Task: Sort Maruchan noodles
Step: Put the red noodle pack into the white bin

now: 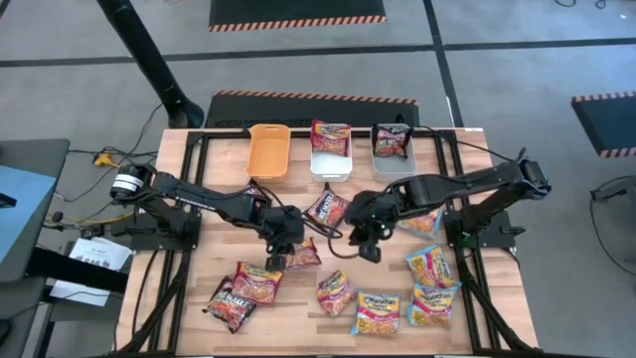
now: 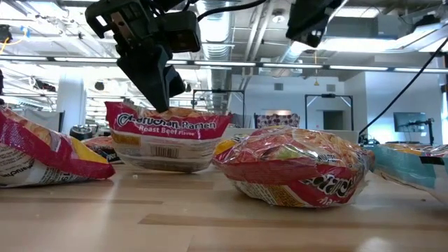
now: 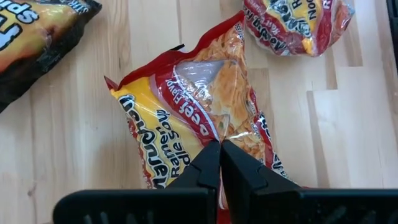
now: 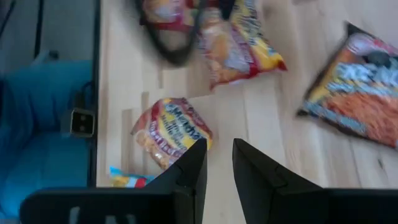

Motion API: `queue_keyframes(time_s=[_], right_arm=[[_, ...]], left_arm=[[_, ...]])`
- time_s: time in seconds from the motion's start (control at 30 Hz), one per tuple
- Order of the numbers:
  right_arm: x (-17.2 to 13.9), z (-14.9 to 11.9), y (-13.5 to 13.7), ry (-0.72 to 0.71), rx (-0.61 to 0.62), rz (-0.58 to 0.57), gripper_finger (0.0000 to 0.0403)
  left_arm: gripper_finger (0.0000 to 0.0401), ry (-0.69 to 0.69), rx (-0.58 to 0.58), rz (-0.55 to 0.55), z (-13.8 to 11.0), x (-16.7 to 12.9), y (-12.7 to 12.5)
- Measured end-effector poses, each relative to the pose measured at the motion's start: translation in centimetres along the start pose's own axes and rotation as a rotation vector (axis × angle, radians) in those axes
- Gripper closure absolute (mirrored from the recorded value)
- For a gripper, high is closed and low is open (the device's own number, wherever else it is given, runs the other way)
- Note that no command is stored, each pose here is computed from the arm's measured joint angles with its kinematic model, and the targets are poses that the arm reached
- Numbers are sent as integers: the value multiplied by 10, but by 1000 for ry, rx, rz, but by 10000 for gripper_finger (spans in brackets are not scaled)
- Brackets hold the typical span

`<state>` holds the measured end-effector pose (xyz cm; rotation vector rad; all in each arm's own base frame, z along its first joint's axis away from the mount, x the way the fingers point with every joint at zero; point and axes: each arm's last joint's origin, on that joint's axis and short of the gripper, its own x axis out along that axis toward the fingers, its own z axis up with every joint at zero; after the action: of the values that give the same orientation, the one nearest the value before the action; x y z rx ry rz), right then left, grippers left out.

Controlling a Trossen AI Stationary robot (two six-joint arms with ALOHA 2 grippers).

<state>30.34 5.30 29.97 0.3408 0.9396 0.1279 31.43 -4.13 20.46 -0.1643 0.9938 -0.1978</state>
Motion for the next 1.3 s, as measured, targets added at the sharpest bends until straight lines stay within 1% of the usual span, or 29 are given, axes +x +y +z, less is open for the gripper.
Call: queue_keyframes(time_s=[0.17, 0.3, 0.37, 0.43, 0.5, 0.53, 0.6, 0.67, 0.73, 0.93, 1.07, 1.13, 1.2, 1.3], right_arm=[[6, -2, 10, -16, -162, -20, 300], [11, -5, 16, 1, -276, -18, 300], [21, -4, 17, 13, -298, -21, 300], [29, -10, 15, 70, -296, -46, 300], [36, -9, 15, 69, -297, -51, 300], [39, -11, 14, 91, -280, -63, 300], [49, -13, 10, 129, -206, -82, 300], [57, -12, 5, 135, -142, -93, 301], [56, -10, 0, 137, -96, -105, 304], [52, -3, -21, 125, -1, -148, 324], [45, -3, -38, 163, 60, -191, 339], [42, -5, -46, 208, 80, -218, 341], [43, -8, -53, 220, 80, -228, 342], [48, -21, -66, 268, 107, -247, 342]], left_arm=[[401, -10, -6, -2, 1, 0, 0], [401, -19, -13, -3, 2, 0, 0], [401, -23, -12, -3, 2, 0, 0], [401, -24, -12, -3, 2, 0, 0], [401, -28, -16, -3, 3, 0, 0], [401, -29, -21, -4, 3, 0, 0], [401, -30, -24, -3, 3, 0, 0], [401, -30, -22, -3, 3, 0, 0], [401, -31, -21, 0, 3, 0, 0], [401, -34, -28, -1, 3, 0, 1], [401, -36, -28, -1, 4, 0, 0], [401, -36, -28, -1, 4, 0, 0], [401, -36, -28, 0, 4, 0, 1], [401, -34, -28, 0, 3, 0, 1]])
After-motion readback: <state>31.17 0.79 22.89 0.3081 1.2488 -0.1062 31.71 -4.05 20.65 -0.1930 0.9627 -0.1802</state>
